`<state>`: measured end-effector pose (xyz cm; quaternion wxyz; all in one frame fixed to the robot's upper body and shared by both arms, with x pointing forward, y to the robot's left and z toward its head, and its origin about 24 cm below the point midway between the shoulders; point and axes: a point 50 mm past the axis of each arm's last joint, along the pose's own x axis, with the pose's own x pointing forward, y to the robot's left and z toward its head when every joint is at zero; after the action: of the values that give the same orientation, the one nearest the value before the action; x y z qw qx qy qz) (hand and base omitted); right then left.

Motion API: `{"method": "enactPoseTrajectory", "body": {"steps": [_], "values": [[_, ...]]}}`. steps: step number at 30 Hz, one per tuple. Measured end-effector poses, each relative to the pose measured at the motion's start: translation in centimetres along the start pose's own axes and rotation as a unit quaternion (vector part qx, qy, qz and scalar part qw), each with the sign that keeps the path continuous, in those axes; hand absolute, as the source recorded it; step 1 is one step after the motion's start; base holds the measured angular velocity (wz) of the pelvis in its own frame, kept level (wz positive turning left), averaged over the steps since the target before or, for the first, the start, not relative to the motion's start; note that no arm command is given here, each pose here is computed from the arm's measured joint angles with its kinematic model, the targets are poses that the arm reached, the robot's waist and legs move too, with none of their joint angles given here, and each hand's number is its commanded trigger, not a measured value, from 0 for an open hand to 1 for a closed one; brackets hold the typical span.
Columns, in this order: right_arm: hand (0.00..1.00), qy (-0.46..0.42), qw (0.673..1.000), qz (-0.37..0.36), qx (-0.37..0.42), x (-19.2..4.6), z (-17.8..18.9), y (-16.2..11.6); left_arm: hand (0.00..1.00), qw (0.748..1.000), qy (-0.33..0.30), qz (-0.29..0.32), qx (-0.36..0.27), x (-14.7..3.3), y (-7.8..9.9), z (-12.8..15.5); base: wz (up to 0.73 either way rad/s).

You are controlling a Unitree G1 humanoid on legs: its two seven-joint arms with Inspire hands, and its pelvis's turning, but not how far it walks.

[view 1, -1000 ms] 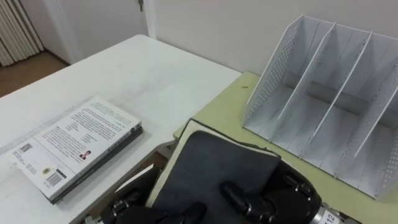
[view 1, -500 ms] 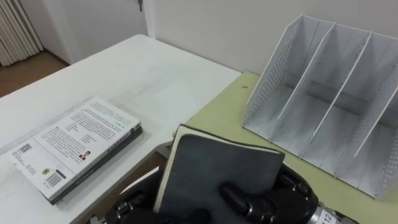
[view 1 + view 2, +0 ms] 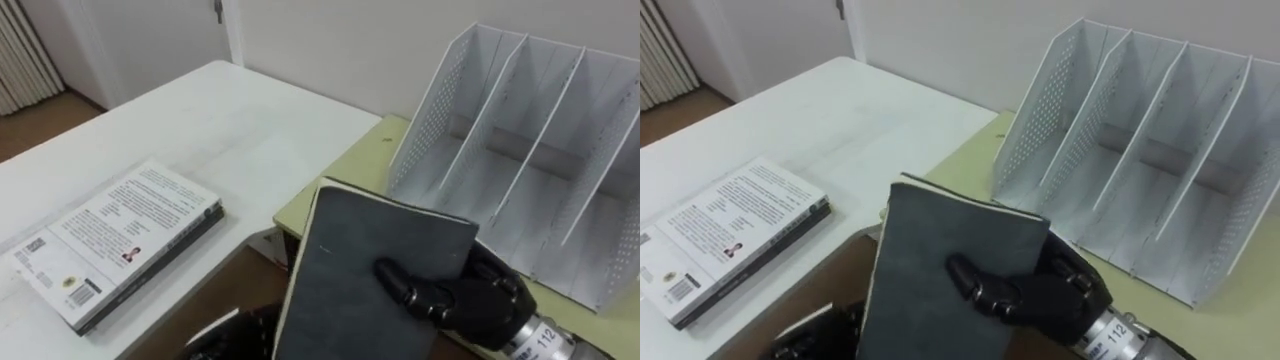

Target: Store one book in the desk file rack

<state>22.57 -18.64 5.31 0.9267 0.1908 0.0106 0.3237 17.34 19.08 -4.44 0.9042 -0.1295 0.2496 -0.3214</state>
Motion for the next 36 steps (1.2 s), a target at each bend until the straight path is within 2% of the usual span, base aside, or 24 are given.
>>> {"method": "enactPoseTrajectory", "body": {"steps": [2,4,7,13,18,23,31,34,36], "values": [[1.00,-0.004,0.999,-0.029,-0.016,0.1,0.4,-0.4,0.00,1.000,0.030,0.008,0.000,-0.1,0.0,-1.4,-0.07],[1.00,0.005,0.997,-0.067,-0.047,0.5,0.7,-0.8,0.00,0.995,0.090,0.035,-0.002,-0.4,0.3,-3.7,-0.02],[1.00,0.014,0.989,-0.115,-0.090,0.6,0.9,-1.0,0.00,0.991,0.122,0.053,-0.006,-0.5,0.3,-5.2,-0.01],[1.00,0.010,0.955,-0.256,-0.151,0.9,0.8,-1.5,0.00,0.975,0.178,0.110,-0.072,-1.0,0.0,-9.3,0.00],[1.00,-0.024,0.899,-0.372,-0.230,0.8,2.1,-1.9,0.00,0.961,0.207,0.148,-0.104,-1.3,-0.7,-11.9,-0.08],[1.00,-0.085,0.844,-0.450,-0.278,0.7,4.6,-2.3,0.00,0.945,0.228,0.192,-0.136,-2.2,-0.7,-13.8,-0.09],[1.00,-0.160,0.791,-0.511,-0.296,0.8,7.0,-1.9,0.00,0.906,0.265,0.276,-0.183,-4.9,-0.6,-16.5,-0.02],[1.00,-0.199,0.764,-0.535,-0.300,0.8,8.7,-2.1,0.00,0.898,0.250,0.300,-0.202,-5.3,-0.5,-16.7,0.01],[1.00,-0.237,0.735,-0.547,-0.323,0.6,10.5,-1.8,0.00,0.891,0.253,0.312,-0.211,-5.9,-0.5,-17.2,-0.02]]}}
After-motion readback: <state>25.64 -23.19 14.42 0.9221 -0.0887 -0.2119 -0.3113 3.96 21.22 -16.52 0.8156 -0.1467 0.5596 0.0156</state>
